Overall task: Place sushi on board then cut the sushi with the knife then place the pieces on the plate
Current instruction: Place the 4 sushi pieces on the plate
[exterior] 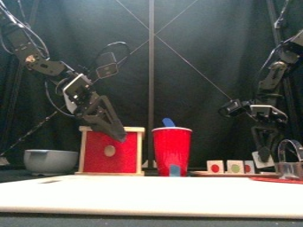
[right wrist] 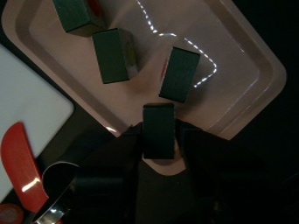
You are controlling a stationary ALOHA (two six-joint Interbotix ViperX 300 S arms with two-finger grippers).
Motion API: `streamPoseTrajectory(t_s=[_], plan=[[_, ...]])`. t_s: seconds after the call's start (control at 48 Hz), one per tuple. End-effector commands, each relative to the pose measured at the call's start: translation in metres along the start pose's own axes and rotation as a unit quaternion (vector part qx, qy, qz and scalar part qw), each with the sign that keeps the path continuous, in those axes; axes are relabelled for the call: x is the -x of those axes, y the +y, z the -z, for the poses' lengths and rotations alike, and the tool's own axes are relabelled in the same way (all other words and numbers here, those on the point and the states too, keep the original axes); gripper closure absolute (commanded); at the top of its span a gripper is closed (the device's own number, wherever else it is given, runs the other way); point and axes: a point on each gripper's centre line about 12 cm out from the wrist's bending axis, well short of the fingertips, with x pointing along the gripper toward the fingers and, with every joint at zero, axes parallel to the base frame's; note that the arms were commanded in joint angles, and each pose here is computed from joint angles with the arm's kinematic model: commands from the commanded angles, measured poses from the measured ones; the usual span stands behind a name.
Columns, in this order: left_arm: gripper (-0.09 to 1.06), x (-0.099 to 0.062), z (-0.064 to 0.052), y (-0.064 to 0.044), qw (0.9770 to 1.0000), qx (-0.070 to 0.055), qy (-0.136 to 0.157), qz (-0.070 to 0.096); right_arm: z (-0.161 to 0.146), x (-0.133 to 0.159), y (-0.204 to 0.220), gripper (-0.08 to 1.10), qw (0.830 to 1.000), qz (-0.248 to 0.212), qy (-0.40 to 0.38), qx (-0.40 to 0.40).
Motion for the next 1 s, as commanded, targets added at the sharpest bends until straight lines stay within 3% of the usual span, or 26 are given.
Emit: streamPoseTrajectory(t_s=[0.021, 0.292, 0.458, 0.667, 1.0], plan=[[0.13, 0.001, -0.01, 0.001, 0.9999, 0.001, -0.015, -0.002, -0.006, 0.004, 0.0, 0.24, 1.0, -0.003, -0.012, -0.001], [0.13, 0.003, -0.012, 0.001, 0.9998, 0.001, -0.019, -0.001, -0.013, 0.02, 0.005, 0.23, 0.999, -0.011, -0.03, 0.001], [0.13, 0.005, -0.01, 0.0, 0.9998, 0.002, -0.018, 0.0, -0.027, 0.045, 0.028, 0.23, 0.995, -0.044, -0.083, 0.029], [0.13, 0.008, -0.01, -0.001, 0.9998, 0.006, -0.02, 0.0, -0.034, 0.068, 0.071, 0.23, 0.979, -0.101, -0.148, 0.1], [0.13, 0.008, -0.006, -0.001, 0.9999, 0.004, -0.015, 0.0, -0.04, 0.072, 0.116, 0.23, 0.95, -0.15, -0.215, 0.172]])
